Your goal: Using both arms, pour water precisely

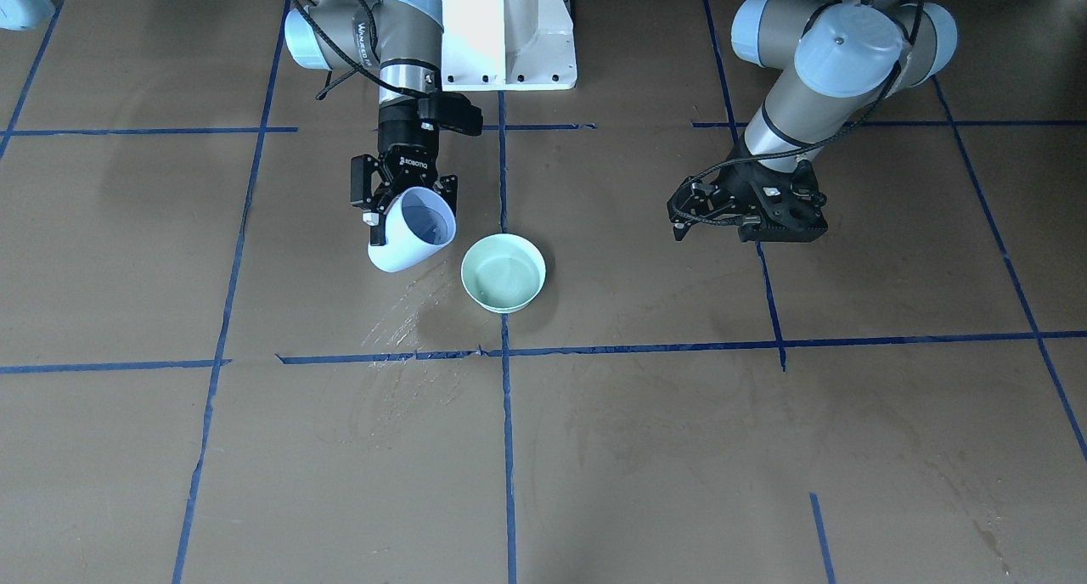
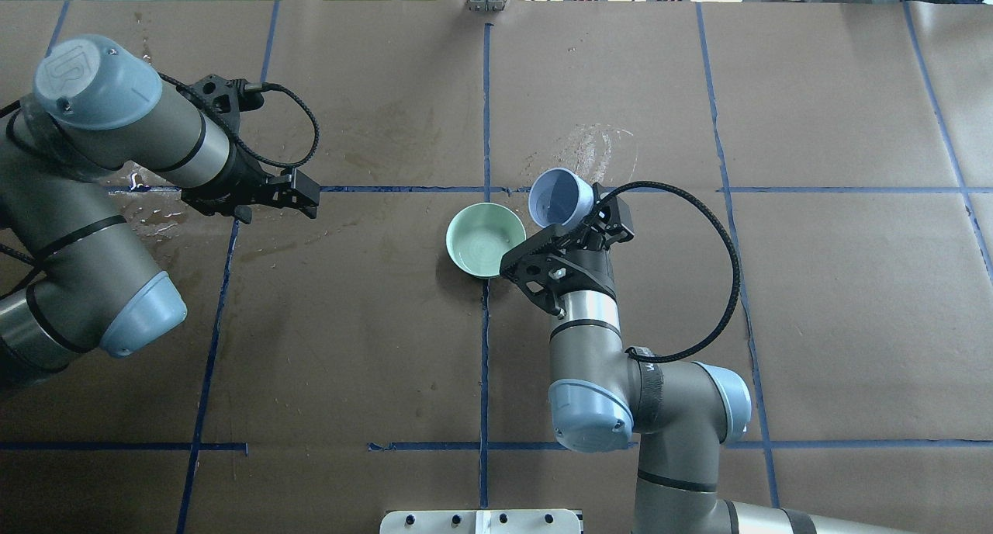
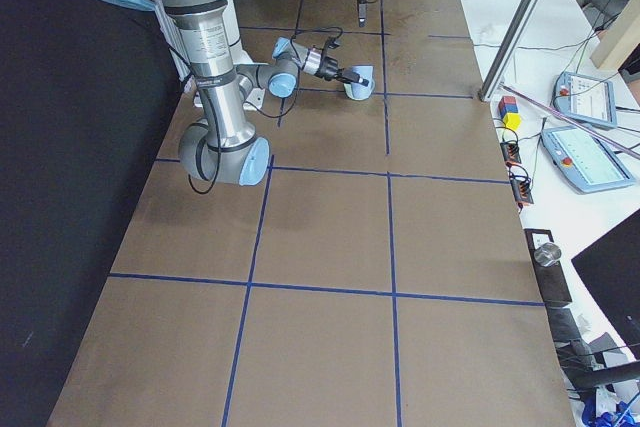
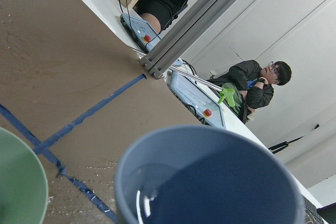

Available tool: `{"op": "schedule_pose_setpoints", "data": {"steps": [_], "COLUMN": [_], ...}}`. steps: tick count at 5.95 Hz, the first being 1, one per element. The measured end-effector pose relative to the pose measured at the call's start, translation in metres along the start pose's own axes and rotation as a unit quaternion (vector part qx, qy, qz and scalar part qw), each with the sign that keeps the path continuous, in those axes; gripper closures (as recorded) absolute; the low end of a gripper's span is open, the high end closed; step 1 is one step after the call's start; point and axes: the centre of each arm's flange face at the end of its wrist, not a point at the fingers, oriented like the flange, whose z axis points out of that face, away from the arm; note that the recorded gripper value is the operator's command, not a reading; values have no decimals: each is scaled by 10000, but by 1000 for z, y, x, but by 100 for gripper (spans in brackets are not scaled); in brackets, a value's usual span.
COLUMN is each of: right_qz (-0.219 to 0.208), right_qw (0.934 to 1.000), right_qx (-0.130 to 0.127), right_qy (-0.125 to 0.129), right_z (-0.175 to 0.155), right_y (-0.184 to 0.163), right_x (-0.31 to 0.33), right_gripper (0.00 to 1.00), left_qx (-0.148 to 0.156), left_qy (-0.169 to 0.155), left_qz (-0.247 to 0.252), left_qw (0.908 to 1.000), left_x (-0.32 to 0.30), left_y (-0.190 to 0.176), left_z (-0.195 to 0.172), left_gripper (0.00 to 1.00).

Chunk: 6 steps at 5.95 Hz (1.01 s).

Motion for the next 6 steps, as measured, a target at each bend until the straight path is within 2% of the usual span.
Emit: {"op": "schedule_pose_setpoints", "data": {"steps": [3, 6], "right_qz": [-490, -1112], "right_qw": [9984, 9928], "right_qx": [-226, -210], "right_qy": [156, 403], "right_z": [9, 20], "right_y": [-3, 2], "right_x": [-17, -41], "right_gripper": [100, 100], "left_qx": [-9, -18], "left_qy": [-7, -11], "left_qz": [-3, -6], "left_qw": [10000, 10000], "left_x": [-1, -2], "left_y": [0, 0], "left_z": [1, 1], "left_gripper": [0, 0]}}
